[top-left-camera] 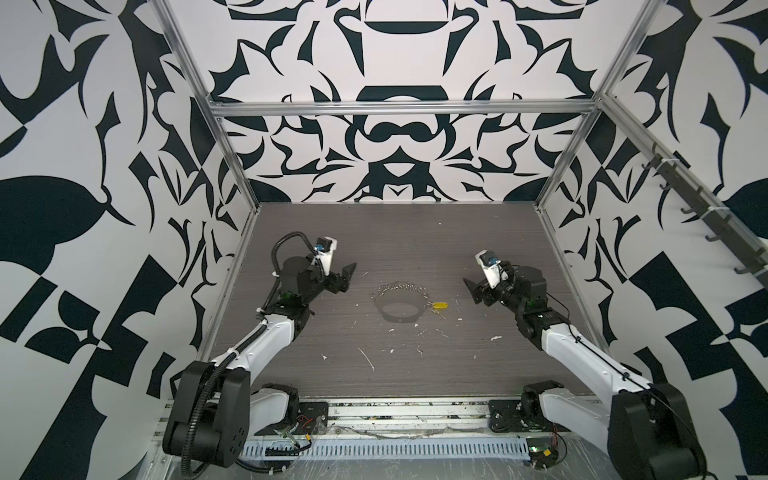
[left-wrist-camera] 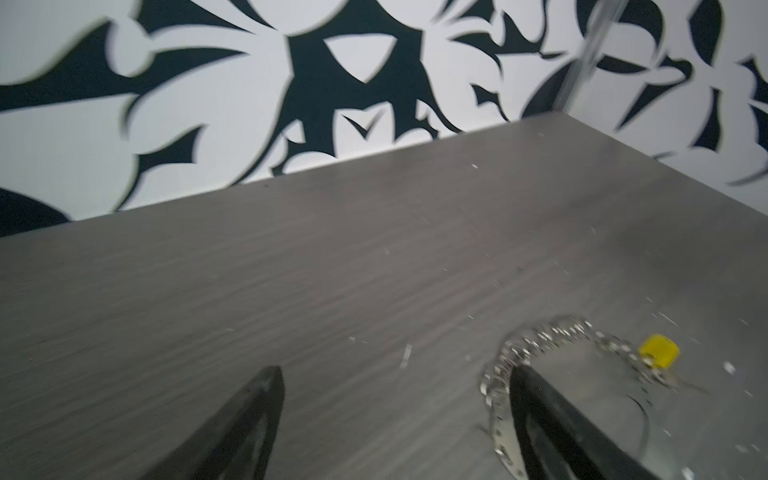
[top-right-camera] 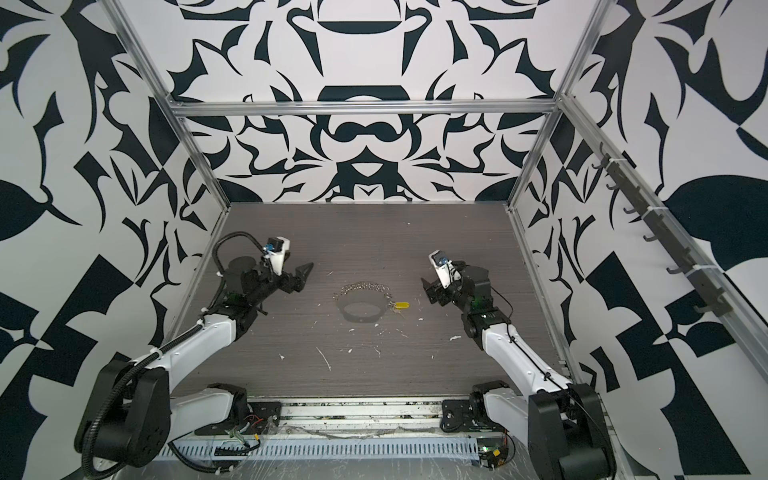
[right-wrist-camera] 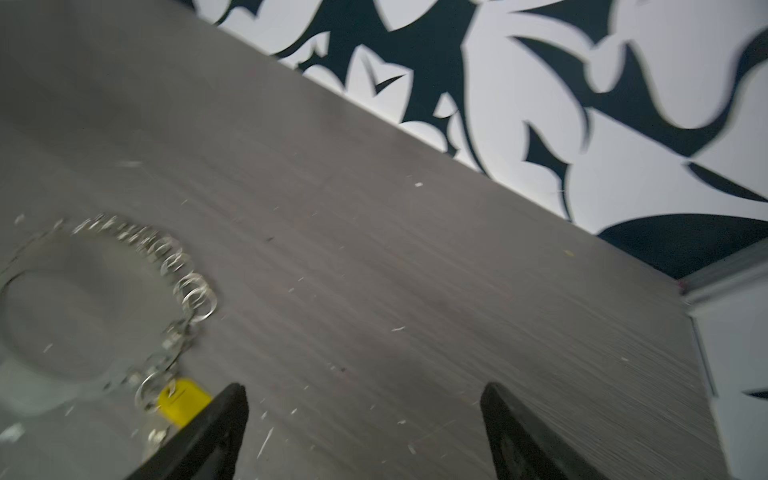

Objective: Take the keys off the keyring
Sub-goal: 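Reach both grippers toward the metal plate near the yellow-tagged key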

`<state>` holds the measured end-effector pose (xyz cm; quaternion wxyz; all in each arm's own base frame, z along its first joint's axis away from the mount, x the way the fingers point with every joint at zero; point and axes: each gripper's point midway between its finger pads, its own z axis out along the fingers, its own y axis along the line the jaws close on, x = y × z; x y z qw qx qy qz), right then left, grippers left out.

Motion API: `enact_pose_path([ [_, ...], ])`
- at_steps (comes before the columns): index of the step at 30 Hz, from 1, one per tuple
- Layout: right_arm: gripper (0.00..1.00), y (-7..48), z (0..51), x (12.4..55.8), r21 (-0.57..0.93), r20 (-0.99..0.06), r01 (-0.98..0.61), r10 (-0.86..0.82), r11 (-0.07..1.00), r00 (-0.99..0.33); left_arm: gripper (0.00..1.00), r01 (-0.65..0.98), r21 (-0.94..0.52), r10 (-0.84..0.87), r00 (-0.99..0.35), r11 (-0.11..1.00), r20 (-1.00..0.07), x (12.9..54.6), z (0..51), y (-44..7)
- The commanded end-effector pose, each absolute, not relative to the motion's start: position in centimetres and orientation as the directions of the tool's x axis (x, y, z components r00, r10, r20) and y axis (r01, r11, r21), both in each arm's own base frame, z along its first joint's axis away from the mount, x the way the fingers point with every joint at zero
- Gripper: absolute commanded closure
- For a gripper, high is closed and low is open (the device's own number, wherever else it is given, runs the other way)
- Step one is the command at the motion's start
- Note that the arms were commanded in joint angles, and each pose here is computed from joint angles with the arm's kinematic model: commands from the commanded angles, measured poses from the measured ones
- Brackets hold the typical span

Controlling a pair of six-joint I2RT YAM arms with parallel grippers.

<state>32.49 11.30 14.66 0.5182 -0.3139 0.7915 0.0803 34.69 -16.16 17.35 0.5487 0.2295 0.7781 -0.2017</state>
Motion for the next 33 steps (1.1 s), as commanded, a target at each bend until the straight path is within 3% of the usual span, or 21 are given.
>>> enact_pose_path([
  [1,0.15,14.9,13.9,29.1,-0.187,-0.828,-0.803,-0.531,0.566,-0.181,0.11,0.673,-0.058,0.212,-0.312,0.737,-0.926,32.4,15.6,-19.2],
  [8,0.35,18.5,10.4,26.0,-0.192,-0.702,-0.931,-0.706,0.312,-0.092,0.14,0.765,-0.098,0.229,-0.309,0.636,-0.923,29.5,14.4,-23.7],
  [19,0.69,20.9,7.8,26.8,-0.121,-0.626,-0.981,-0.778,0.15,-0.042,0.14,0.79,-0.205,0.186,-0.372,0.578,-0.909,28.0,9.6,-26.8],
  [23,0.75,21.7,7.2,27.6,-0.118,-0.623,-0.985,-0.782,0.123,-0.023,0.14,0.792,-0.229,0.193,-0.397,0.566,-0.897,27.9,8.6,-27.1],
  [33,0.77,22.1,5.1,28.7,-0.09,-0.591,-0.992,-0.807,0.086,-0.016,0.14,0.772,-0.236,0.211,-0.429,0.589,-0.878,27.5,7.5,-26.4],
])
